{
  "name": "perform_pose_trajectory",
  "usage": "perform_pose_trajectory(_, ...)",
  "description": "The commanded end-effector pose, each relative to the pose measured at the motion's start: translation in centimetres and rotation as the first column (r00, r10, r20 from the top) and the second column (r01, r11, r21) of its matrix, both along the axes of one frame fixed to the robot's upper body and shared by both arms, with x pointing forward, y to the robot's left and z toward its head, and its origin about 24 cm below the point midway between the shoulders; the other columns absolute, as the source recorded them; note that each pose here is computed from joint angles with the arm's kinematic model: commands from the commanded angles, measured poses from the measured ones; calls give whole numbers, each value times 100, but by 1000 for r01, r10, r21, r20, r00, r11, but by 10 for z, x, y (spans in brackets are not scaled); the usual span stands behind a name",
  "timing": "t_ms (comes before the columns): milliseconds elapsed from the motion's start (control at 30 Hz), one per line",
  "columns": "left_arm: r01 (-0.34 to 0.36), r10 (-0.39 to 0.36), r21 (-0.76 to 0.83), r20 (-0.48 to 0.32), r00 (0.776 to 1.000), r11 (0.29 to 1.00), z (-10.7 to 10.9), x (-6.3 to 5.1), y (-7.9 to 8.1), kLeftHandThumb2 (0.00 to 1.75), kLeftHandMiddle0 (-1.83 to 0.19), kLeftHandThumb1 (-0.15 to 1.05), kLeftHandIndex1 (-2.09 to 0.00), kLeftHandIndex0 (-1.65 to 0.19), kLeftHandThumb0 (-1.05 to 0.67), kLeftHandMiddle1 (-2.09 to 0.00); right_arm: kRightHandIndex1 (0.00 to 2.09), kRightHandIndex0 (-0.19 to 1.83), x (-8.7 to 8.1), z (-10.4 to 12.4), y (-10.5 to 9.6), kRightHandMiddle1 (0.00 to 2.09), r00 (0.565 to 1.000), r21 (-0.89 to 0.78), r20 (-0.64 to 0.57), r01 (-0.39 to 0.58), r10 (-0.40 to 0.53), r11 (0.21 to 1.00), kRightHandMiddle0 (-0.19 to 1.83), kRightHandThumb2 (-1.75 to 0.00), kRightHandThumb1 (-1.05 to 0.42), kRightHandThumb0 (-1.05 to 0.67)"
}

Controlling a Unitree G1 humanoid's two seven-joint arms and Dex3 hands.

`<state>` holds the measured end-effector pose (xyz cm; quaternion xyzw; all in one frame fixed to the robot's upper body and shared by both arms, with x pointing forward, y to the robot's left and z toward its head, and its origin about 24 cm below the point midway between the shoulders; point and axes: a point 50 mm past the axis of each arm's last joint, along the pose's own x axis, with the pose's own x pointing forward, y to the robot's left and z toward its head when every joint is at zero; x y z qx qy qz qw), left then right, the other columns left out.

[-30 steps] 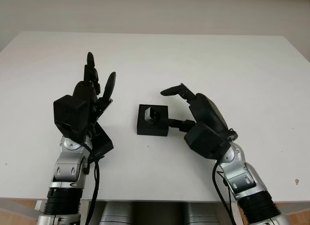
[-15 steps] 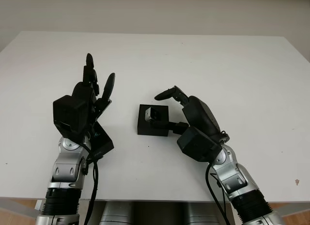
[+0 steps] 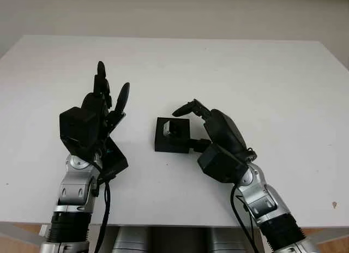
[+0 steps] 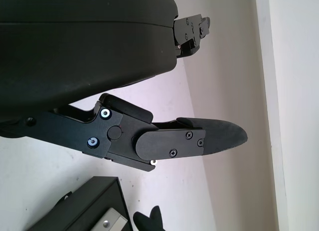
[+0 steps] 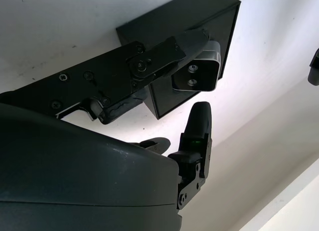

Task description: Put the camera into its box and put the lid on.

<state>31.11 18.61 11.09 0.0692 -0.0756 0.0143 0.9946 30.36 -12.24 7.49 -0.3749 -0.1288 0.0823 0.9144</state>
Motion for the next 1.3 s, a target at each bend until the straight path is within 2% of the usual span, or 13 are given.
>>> perform_pose_trajectory(0, -4, 4, 15, 13, 1000, 1000, 2, -2, 2, 46, 19, 105, 0, 19, -77, 0, 8, 41, 2, 1, 2, 111, 1000, -4, 5, 4, -4, 1000, 35, -5, -85, -63)
perform_pose_trajectory(733, -4, 4, 0, 18, 1000, 1000, 3, -2, 2, 43, 19, 105, 0, 19, -76, 0, 10, 46, 11, -9, 16, 112, 999, -91, 32, 16, -14, 996, 41, -6, -88, -57)
perform_pose_trajectory(867, -12, 12, 11, 17, 1000, 1000, 4, -3, 3, 43, 19, 105, 0, 19, -77, 0, 11, 50, 12, -11, 17, 125, 999, -97, 44, 22, -18, 995, 48, -6, -91, -45)
perform_pose_trajectory(1000, -12, 12, 3, 15, 1000, 1000, 3, -3, 3, 43, 19, 105, 0, 19, -77, 0, 13, 51, 12, -11, 16, 142, 998, -114, 55, 17, -11, 993, 47, -5, -93, -42)
perform_pose_trajectory(1267, -11, 11, 15, 18, 1000, 1000, 3, -3, 2, 44, 19, 105, 0, 19, -77, 0, 12, 51, 11, -10, 13, 153, 999, -106, 51, -1, 7, 994, 43, -5, -92, -39)
